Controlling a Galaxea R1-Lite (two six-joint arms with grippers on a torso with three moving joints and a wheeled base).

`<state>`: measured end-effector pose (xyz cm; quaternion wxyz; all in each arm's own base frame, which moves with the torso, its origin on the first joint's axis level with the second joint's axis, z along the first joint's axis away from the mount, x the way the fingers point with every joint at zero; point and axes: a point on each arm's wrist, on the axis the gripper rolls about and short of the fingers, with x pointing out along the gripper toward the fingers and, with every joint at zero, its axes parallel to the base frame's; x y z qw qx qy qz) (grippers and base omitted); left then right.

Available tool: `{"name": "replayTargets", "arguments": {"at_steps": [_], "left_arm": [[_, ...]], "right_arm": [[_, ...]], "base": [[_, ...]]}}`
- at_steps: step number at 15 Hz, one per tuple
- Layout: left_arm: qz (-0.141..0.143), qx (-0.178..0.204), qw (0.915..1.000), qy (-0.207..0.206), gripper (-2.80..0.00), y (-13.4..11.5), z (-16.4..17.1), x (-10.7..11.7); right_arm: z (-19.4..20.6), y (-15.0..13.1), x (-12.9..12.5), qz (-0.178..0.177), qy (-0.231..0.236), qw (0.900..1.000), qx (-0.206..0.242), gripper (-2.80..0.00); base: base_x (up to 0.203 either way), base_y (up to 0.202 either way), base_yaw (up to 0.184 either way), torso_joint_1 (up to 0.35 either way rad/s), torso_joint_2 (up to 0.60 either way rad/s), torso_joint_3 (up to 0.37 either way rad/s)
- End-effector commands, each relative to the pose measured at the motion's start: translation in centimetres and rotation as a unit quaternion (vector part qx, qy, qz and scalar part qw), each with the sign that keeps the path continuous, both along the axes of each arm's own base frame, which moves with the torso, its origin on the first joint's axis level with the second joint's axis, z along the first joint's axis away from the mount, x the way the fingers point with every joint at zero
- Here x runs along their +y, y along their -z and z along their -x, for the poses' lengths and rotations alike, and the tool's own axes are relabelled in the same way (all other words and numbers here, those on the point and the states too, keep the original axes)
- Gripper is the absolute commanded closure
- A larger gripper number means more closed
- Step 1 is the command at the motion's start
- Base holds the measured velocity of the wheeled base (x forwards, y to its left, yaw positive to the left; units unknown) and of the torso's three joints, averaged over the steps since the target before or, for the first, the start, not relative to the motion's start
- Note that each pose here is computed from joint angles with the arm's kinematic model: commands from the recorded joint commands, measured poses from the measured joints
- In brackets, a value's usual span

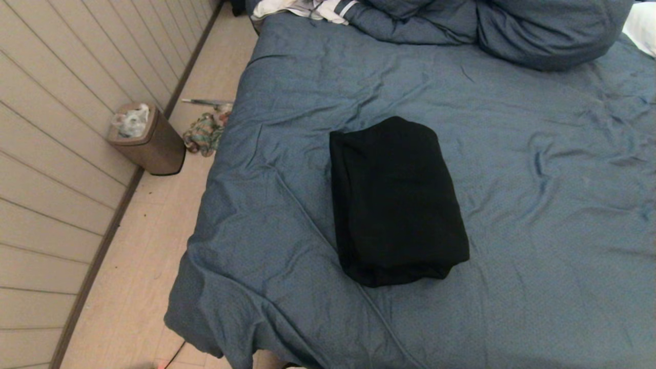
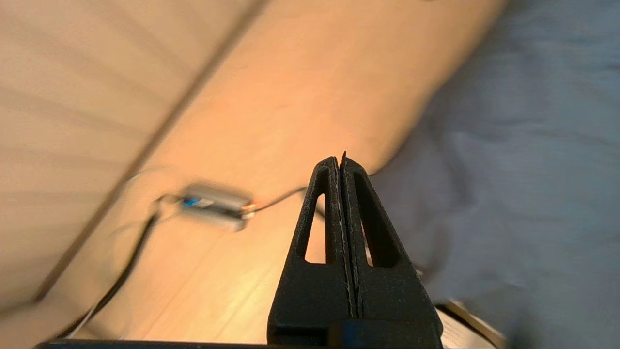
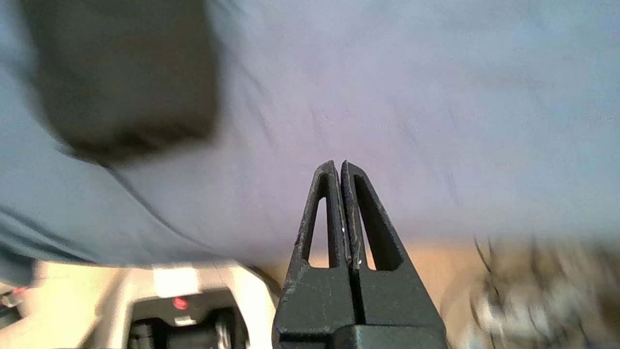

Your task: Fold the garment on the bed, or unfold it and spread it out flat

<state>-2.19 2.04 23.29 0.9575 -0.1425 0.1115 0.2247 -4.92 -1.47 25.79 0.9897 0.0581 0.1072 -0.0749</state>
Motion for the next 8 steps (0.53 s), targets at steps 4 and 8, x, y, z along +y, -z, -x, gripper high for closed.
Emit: {"name": "replayTargets", "arguments": {"at_steps": [4,8], "left_arm": [[-0.039,0.031,0.9987,0.004,0.0,8.0,0.9,-0.5],[-0.096,0.014,0.9947,0.034,0.0,12.9,-1.5,-0.9]], "right_arm": [[1.4,8.6,0.9,-0.023,-0.001,1.0,-0.005,0.0],[-0.1,15.2,1.4,-0.012,-0.069,0.995,-0.065,0.0]], "base": [[0.0,0.0,0.0,0.0,0.0,0.0],[0.0,0.0,0.0,0.0,0.0,0.0]]}}
